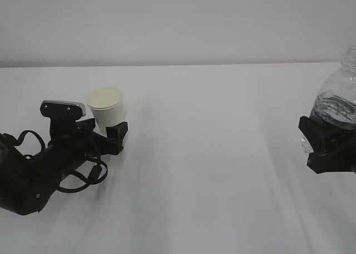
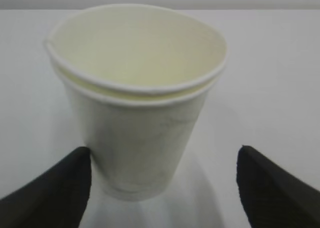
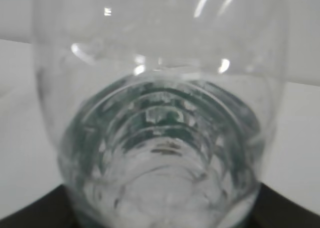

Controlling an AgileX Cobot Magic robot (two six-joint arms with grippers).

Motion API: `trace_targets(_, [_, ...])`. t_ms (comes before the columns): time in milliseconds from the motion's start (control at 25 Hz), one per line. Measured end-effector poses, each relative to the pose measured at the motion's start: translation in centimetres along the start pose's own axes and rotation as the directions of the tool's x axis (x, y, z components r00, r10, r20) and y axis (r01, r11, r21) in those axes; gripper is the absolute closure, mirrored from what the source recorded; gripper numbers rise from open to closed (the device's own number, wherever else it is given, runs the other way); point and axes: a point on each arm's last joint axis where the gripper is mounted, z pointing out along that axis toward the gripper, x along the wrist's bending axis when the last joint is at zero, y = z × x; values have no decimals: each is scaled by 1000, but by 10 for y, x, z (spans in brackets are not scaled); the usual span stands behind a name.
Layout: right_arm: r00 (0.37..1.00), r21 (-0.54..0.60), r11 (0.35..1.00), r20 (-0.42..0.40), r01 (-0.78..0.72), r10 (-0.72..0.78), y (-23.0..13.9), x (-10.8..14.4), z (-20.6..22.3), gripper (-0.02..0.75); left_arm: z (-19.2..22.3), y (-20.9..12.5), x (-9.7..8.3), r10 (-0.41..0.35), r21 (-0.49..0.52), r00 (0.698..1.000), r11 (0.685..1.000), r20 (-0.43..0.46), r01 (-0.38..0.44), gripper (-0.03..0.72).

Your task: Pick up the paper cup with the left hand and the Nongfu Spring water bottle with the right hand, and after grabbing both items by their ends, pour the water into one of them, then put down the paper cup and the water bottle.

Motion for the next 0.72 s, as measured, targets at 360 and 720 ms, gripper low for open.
trace_targets(360, [1000, 0, 1000, 4, 4, -4, 0, 0, 0, 334, 10, 6, 2, -22, -40, 999, 999, -34, 20, 26])
trace_targets(720, [1000, -2, 1000, 6, 11, -11, 0, -1, 0, 334, 21, 6, 3, -29, -61, 999, 998, -41, 27, 26])
